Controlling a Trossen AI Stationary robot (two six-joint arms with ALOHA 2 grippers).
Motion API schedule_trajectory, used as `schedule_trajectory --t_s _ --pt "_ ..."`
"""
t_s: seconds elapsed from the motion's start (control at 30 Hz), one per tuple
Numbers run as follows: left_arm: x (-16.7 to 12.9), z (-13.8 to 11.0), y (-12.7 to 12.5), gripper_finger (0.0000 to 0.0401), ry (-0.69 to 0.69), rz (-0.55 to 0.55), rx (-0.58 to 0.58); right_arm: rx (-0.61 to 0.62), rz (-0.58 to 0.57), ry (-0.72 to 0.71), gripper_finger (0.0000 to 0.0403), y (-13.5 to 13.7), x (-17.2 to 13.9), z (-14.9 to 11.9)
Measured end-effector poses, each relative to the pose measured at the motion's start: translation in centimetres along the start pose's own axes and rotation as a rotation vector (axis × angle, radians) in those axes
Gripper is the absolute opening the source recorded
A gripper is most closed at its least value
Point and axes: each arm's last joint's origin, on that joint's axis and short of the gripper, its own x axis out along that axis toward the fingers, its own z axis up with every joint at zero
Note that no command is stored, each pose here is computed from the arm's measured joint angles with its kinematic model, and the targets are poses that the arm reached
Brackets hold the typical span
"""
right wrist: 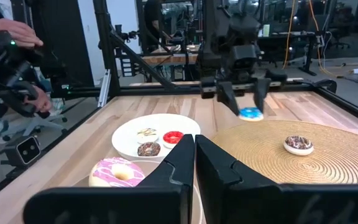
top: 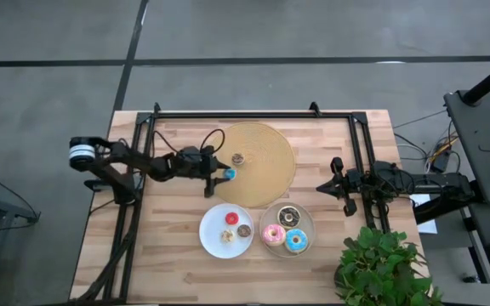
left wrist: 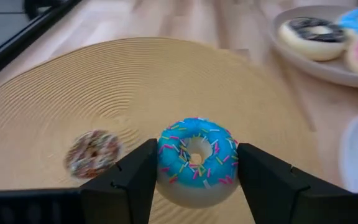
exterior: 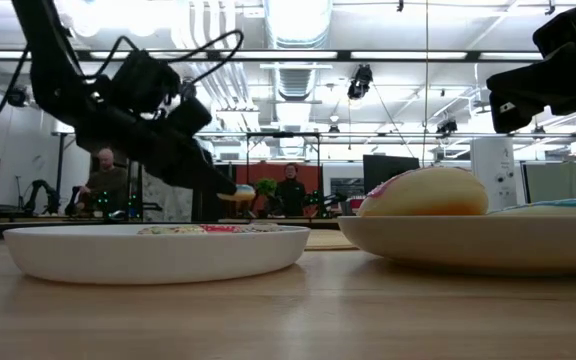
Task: Pick & Place donuts
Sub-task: Put the small blue donut on the white plate
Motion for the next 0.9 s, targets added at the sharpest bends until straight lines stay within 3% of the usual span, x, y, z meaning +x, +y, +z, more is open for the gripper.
schedule_trajectory --t_s 0.33,0.9 --pt "-0.8 1.3 -3.5 0.0186 -0.008 -0.126 0.053 0.001 0.000 0.000 0.0008 0.0 0.0 0.0" --pt "-1.6 0.8 -9.3 0.0186 0.054 -0.346 0.149 -0.002 0.000 0.000 0.0008 0.0 0.0 0.0"
